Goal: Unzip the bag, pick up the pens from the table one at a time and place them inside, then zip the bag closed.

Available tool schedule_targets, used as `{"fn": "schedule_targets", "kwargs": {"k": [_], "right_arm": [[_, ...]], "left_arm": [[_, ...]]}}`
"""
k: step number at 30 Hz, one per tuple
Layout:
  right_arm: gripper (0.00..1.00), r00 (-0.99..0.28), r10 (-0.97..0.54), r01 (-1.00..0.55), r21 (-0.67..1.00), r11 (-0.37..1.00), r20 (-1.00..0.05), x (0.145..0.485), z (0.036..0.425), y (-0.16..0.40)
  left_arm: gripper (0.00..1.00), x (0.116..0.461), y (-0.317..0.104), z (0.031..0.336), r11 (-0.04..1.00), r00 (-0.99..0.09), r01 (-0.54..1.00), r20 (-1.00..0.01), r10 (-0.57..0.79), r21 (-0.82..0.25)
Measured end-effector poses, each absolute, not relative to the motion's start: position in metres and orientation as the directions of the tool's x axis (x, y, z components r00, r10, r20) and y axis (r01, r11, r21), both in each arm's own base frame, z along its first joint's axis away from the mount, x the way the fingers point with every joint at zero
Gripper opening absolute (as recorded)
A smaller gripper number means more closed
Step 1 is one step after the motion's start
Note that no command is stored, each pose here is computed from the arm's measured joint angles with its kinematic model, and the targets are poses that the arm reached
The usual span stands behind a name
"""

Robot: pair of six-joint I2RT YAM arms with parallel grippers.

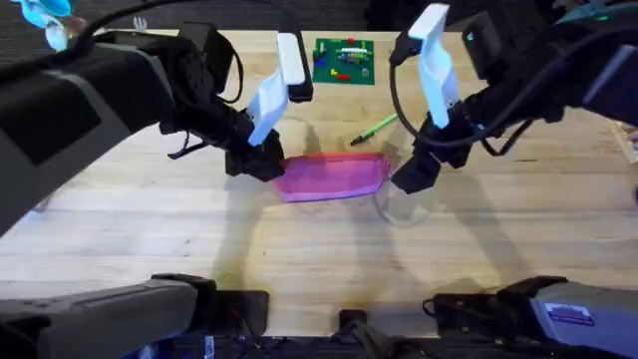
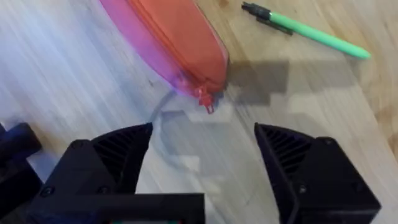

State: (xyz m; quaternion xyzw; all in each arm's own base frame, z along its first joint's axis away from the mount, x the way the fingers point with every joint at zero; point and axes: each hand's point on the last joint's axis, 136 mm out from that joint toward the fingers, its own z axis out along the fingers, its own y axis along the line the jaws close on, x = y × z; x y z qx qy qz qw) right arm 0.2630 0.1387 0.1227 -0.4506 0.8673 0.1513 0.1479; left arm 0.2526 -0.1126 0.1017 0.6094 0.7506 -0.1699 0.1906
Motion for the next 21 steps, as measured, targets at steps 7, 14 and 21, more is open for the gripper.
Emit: {"fn": "schedule_targets", "kwargs": {"k": [7,14,21], "right_arm": [[0.997,-0.53,-0.742,-0.844,0.166,0.511,-0.41,0.273,0.107,0.15],[0.997,-0.538,-0.748,-0.842,0.213,0.495,-0.388,0.277,0.087,0.155],[0.92,-0.53,-0.748,-0.848,0.238,0.473,-0.401,0.278,0.08,0.161]], "left_arm": [[0.042,0.253,-0.113,0.102,0.199,-0.184,0.98,-0.493,0.85,-0.023],[0.042,0.253,-0.113,0.102,0.199,-0.185,0.98,-0.493,0.85,-0.023],[0.042,0.253,-0.113,0.102,0.199,-0.185,0.98,-0.493,0.85,-0.023]]}}
